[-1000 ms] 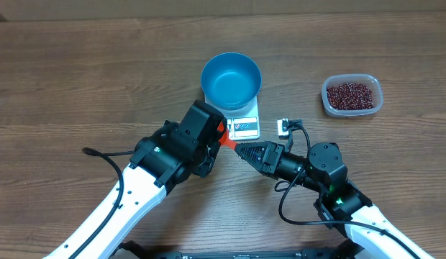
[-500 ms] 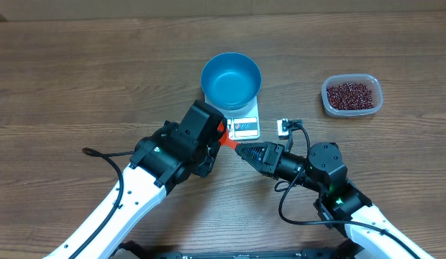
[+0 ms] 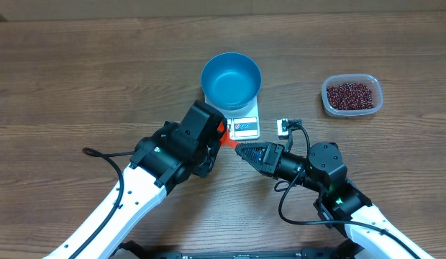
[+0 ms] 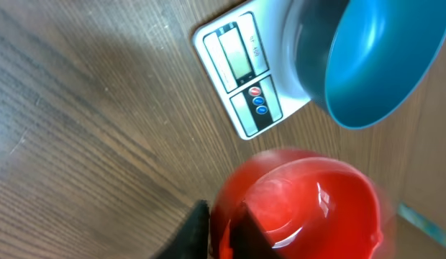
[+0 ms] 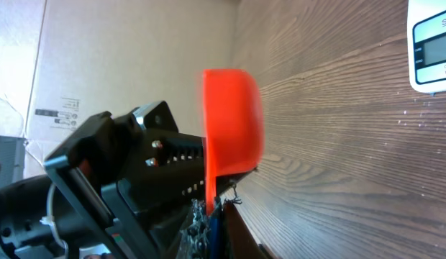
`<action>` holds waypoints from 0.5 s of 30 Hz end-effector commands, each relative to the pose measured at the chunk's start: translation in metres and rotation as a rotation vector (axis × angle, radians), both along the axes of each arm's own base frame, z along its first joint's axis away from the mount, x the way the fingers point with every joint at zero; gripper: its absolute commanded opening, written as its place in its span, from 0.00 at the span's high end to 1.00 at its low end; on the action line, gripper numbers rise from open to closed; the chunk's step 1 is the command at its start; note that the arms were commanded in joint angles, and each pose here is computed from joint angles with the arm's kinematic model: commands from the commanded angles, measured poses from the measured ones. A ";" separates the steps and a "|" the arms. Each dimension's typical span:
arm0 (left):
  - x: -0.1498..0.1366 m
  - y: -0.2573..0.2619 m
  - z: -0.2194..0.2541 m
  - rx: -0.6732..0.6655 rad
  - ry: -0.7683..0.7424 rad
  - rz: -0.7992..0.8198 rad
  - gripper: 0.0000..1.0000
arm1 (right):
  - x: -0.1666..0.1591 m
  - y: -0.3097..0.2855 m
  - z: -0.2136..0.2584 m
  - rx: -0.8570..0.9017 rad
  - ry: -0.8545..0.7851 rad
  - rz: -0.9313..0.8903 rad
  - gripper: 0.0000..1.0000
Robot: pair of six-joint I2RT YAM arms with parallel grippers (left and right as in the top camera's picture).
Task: Scoop item into bowl and weigh 150g on scale
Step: 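Grasp the blue handle with the right gripper, then release the left gripper and carry the scoop right over the bean tub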
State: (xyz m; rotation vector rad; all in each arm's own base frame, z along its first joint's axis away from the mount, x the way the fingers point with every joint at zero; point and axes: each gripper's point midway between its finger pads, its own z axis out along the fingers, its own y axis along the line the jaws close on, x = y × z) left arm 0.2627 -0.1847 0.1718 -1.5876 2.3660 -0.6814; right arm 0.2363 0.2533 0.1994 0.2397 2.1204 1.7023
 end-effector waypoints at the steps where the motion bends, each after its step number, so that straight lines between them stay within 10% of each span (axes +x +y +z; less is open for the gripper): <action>1: -0.002 0.000 -0.004 0.018 0.003 -0.009 0.70 | 0.002 0.002 0.011 -0.018 -0.093 0.008 0.96; 6: -0.001 0.003 -0.004 0.031 -0.002 -0.008 0.25 | 0.006 -0.004 -0.009 -0.152 -0.180 -0.002 0.96; 15: -0.004 0.023 -0.010 0.153 -0.001 -0.045 0.15 | 0.007 -0.022 -0.041 -0.366 -0.270 0.015 0.96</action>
